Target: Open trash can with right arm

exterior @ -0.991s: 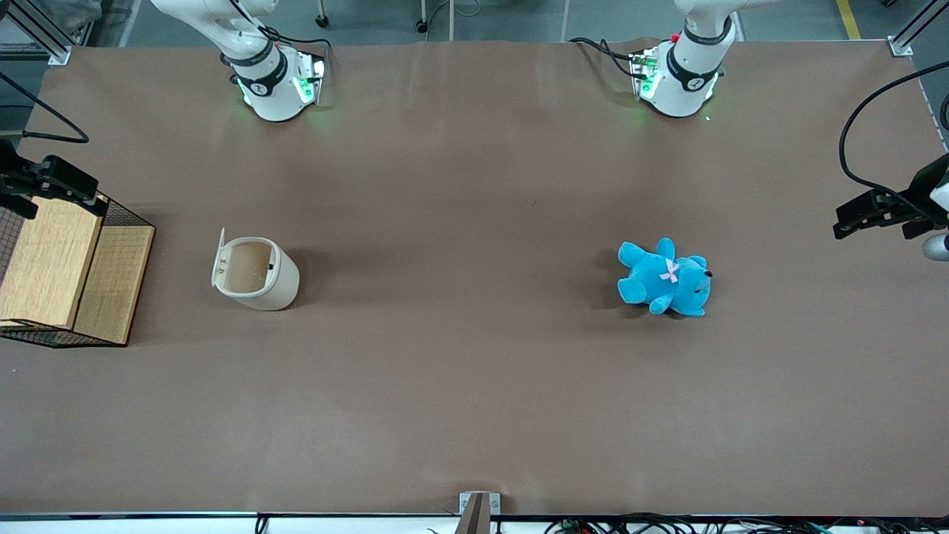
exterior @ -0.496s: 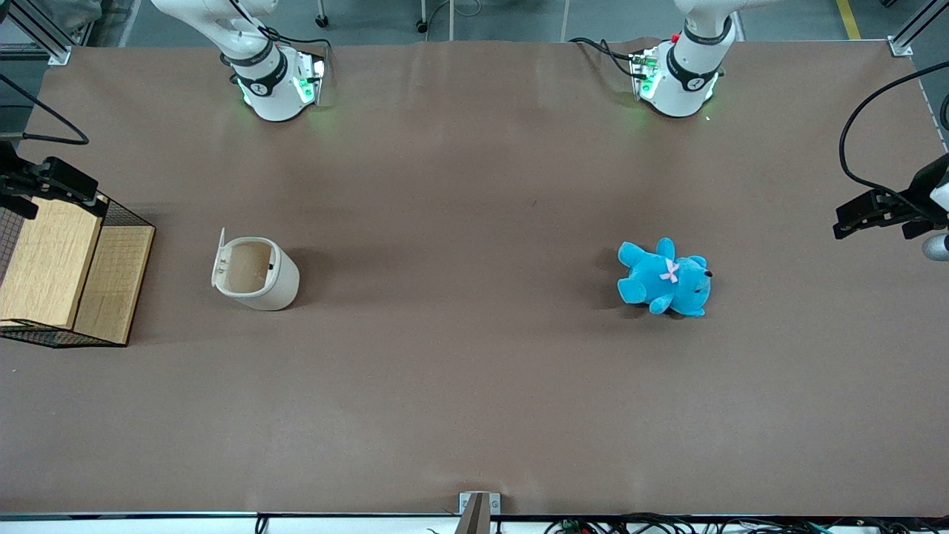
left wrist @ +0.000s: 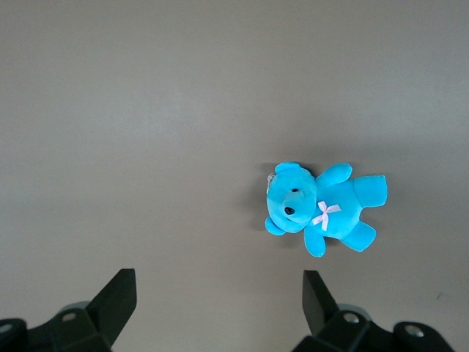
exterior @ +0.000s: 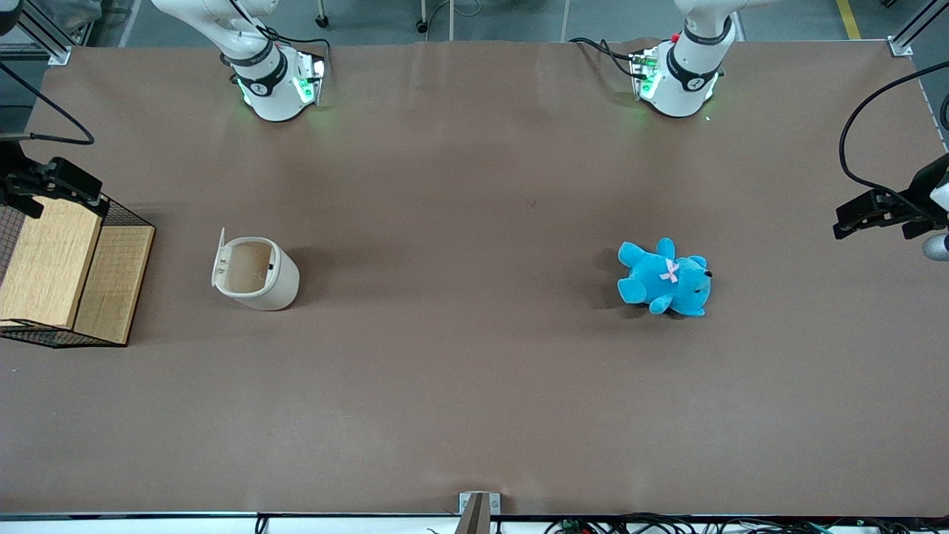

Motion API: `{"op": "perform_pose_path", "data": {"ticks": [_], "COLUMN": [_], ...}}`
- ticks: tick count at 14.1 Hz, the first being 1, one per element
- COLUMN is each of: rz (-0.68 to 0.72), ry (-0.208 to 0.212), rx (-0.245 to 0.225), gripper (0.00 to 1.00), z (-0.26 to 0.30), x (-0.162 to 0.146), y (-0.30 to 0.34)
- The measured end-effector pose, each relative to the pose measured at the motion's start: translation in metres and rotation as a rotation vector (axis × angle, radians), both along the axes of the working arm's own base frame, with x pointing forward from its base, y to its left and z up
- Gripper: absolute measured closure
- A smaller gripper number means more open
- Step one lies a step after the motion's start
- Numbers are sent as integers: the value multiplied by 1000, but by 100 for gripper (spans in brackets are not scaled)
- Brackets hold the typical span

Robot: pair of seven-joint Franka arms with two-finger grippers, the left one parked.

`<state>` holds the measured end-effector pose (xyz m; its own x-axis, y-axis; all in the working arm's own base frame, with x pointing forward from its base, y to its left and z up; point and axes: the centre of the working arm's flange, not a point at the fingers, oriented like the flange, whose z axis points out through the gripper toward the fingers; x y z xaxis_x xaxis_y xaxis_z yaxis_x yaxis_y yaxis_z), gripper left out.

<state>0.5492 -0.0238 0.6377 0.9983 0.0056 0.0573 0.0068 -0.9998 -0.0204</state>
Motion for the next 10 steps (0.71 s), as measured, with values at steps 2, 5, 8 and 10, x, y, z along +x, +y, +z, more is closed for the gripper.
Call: {"op": "perform_pose_path", "data": {"ticks": [2,5,8,10], "rz": [5,9,9,9], "ry": [10,10,7,6], "rx": [1,0,0,0], "gripper": [0,0,0,0], "z": [8,10,9,9], "x": [-7,-9,-8,-8], "y": [3,5,5,5]}}
